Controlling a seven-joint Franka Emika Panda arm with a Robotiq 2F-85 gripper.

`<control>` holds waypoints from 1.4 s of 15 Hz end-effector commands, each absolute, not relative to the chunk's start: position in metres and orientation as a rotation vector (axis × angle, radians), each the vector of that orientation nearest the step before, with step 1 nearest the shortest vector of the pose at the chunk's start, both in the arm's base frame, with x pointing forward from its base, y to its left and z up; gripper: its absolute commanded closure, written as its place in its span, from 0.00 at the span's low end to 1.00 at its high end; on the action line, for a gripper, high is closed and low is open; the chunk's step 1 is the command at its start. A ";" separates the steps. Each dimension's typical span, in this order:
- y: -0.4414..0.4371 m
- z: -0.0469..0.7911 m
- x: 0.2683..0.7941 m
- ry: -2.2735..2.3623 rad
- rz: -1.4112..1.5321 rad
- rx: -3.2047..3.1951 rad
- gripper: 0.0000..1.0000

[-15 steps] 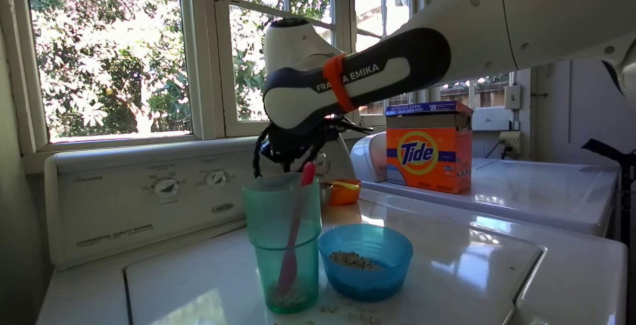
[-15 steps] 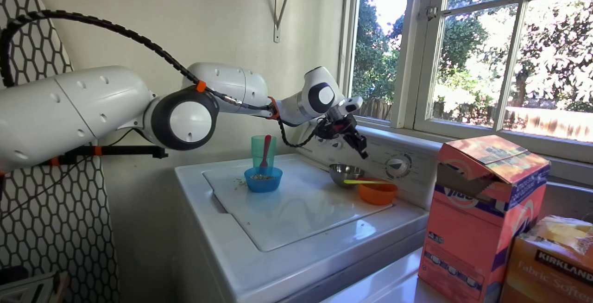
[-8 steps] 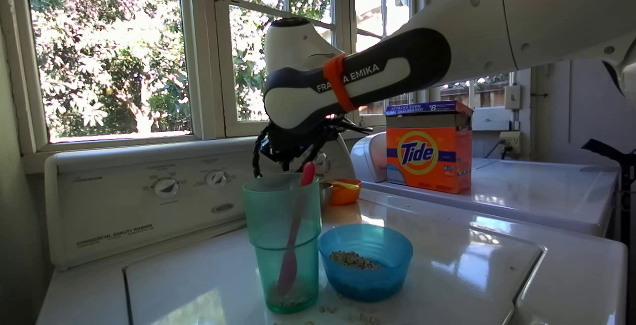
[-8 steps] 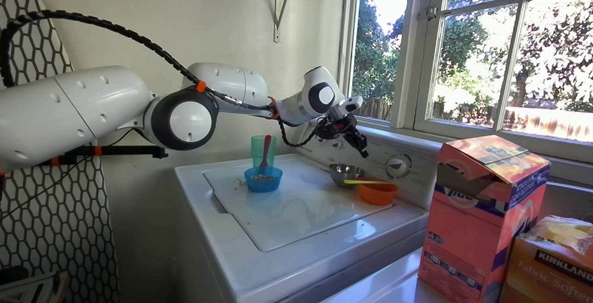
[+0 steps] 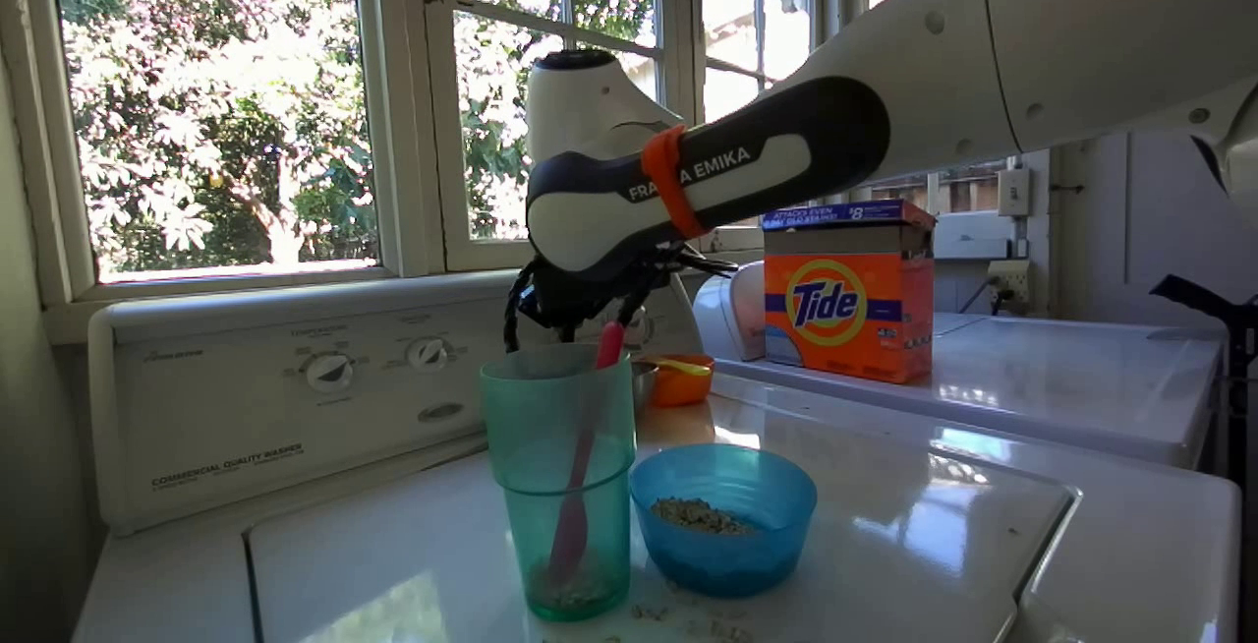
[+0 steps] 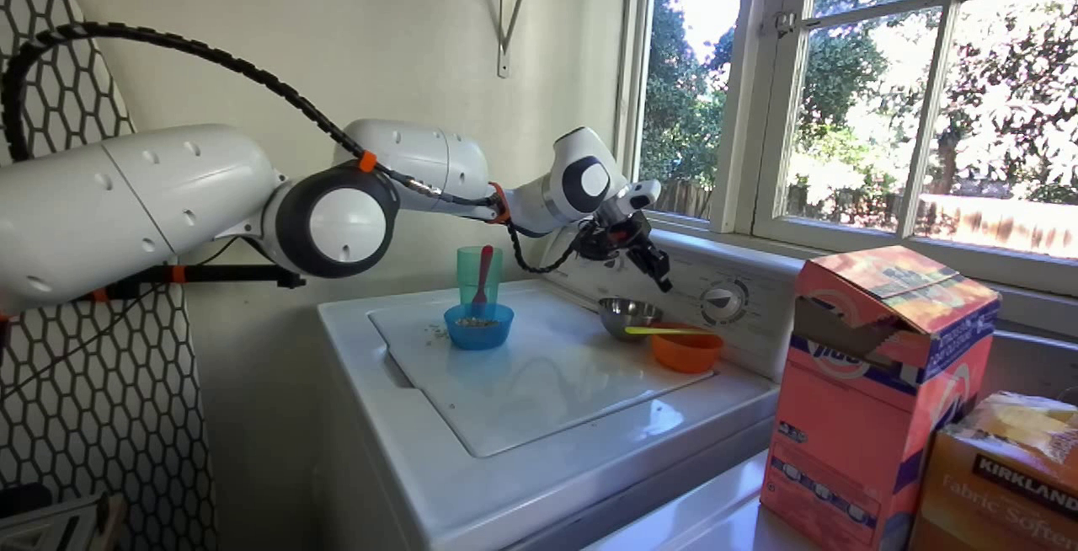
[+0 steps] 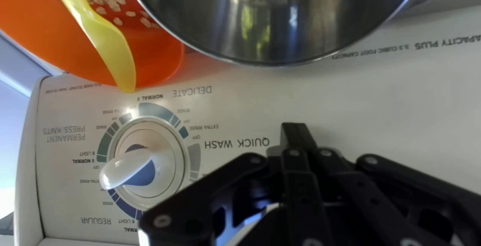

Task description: Press a button on the washing machine

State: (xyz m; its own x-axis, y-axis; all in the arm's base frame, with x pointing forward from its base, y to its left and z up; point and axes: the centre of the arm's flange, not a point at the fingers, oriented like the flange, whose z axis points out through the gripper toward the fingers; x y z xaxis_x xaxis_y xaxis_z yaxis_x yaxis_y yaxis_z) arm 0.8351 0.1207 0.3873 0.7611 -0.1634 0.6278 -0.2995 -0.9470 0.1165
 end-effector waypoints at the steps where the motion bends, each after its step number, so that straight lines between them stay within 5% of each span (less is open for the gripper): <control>1: 0.128 0.384 0.865 -0.385 1.011 2.716 1.00; 21: 0.141 0.433 0.832 -0.324 1.132 2.754 0.99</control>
